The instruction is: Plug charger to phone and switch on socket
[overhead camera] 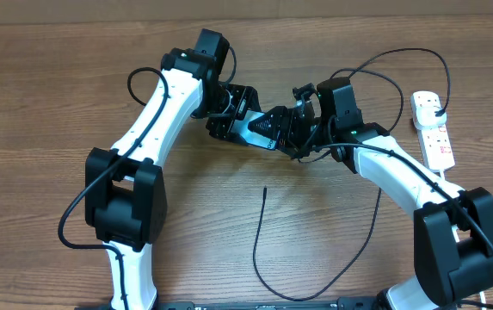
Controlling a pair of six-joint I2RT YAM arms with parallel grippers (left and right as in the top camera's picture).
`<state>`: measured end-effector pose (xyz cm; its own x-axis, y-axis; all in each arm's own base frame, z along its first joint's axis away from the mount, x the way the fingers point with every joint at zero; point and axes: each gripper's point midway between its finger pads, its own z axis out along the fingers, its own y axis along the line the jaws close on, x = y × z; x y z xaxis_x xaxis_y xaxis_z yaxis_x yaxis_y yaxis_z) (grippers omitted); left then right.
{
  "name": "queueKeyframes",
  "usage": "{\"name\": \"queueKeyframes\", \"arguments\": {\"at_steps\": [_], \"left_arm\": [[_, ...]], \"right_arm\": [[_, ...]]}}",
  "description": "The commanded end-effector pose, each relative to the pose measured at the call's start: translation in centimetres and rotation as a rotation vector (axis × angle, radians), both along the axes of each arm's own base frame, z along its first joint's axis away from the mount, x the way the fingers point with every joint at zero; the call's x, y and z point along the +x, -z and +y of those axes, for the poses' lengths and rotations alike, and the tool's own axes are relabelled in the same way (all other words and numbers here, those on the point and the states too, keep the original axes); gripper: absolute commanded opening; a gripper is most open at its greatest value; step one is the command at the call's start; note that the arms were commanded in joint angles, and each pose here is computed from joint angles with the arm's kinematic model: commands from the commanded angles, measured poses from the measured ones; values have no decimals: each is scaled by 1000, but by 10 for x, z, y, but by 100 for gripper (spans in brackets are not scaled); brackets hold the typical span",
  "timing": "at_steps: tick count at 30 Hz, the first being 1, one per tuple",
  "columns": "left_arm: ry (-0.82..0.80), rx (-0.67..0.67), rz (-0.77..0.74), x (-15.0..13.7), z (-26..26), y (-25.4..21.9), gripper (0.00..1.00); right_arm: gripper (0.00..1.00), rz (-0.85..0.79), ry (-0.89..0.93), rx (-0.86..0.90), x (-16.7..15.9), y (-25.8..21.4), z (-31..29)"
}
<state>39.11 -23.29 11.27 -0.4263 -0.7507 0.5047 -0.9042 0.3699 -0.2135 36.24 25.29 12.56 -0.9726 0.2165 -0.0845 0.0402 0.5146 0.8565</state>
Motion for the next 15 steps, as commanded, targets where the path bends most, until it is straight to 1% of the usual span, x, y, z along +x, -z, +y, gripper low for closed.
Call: {"name": "queueKeyframes", "arguments": {"at_steps": [1,4,10,14,15], "left_arm": [[14,-65,-44,-2,-15,-31,4],[11,-65,-34,-5,-19,-31,4],[10,-72,-27,-6,-21,-32,4],[14,-85,-22,-7,-23,-33,4],[14,-85,-22,-7,-23,-33,4]], "right_arm": [[70,-23,6,-5,5,-5,2],[63,-23,6,-5,5,-4,1],[44,-18,15,-17,6,-2,0],[37,-11,23,-29,6,0,-2],[33,-11,23,-30,6,1,-2]]}}
